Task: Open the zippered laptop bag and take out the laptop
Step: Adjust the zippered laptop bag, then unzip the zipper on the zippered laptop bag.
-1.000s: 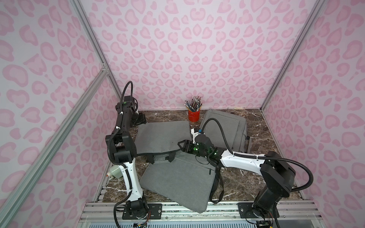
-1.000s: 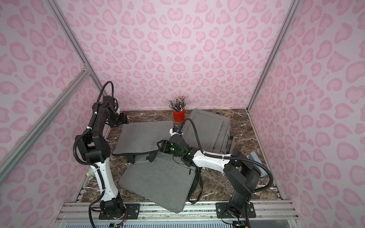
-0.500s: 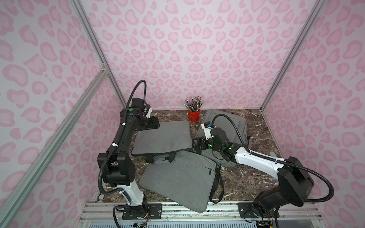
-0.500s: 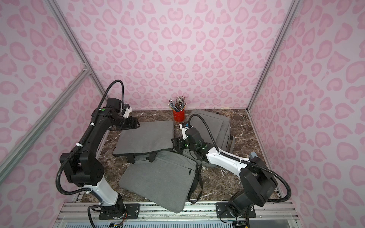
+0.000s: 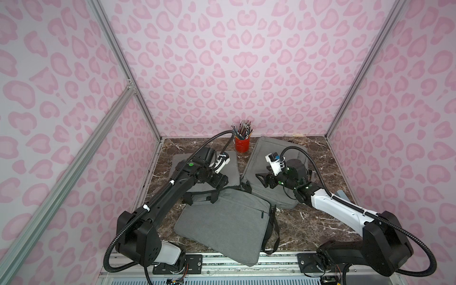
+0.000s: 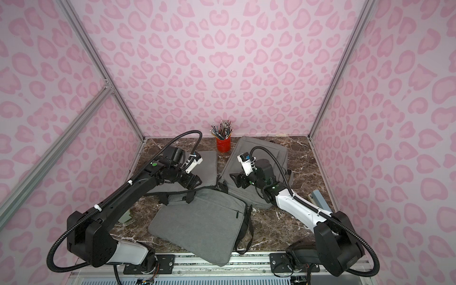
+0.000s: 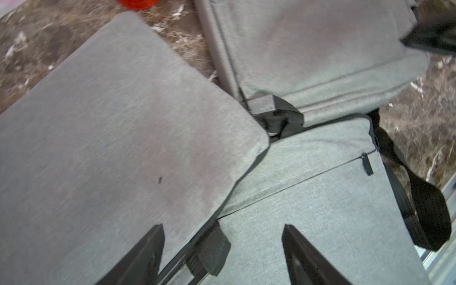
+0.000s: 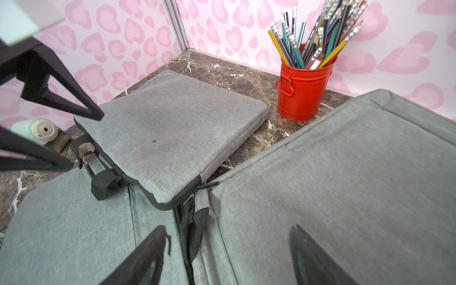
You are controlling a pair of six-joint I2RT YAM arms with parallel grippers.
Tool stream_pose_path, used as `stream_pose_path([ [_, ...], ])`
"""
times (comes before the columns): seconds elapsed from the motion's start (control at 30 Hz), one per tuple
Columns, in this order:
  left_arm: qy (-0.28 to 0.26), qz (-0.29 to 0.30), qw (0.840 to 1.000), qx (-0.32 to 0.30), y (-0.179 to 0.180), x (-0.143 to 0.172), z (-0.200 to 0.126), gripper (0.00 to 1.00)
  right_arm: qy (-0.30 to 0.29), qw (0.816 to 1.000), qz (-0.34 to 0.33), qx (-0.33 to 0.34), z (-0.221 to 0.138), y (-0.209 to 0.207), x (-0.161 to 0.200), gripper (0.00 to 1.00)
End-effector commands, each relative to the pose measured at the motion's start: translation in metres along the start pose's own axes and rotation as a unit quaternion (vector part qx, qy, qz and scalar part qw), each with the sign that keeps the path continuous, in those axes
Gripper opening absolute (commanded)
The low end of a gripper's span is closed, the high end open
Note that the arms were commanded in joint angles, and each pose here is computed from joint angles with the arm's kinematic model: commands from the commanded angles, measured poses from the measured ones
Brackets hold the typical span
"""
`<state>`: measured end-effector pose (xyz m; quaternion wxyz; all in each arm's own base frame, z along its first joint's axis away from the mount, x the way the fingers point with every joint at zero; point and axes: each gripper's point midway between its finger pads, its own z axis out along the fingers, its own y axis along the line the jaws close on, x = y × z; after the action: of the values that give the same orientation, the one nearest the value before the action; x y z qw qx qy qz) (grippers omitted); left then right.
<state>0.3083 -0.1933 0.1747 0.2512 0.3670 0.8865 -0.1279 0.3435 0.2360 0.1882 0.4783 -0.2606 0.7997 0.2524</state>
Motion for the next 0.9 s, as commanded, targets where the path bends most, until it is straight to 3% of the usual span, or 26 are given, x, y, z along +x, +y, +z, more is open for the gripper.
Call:
stream_pose_path([
  [0.0, -0.001, 0.09, 0.996, -0.02, -0.002, -0.005, 0.011, 0.77, -0.011, 0.999, -0.043, -0.003, -0.004, 0.0, -0.004, 0.79],
  [0.13, 0.015, 0.159, 0.987, -0.013, -0.017, 0.002, 0.027, 0.76, -0.024, 0.998, -0.058, -0.003, -0.01, 0.0, -0.002, 0.79],
  [0.23, 0.038, 0.179, 0.983, -0.027, -0.012, 0.009, 0.039, 0.74, -0.031, 0.997, -0.063, -0.01, -0.014, 0.003, 0.002, 0.78],
  [0.57, 0.065, 0.194, 0.978, -0.03, -0.006, 0.03, 0.066, 0.63, -0.034, 0.997, -0.064, -0.035, -0.012, 0.011, 0.008, 0.78],
  [0.87, 0.074, 0.195, 0.975, -0.08, 0.014, 0.031, 0.085, 0.49, -0.037, 0.996, -0.056, -0.063, -0.001, 0.018, 0.008, 0.77],
])
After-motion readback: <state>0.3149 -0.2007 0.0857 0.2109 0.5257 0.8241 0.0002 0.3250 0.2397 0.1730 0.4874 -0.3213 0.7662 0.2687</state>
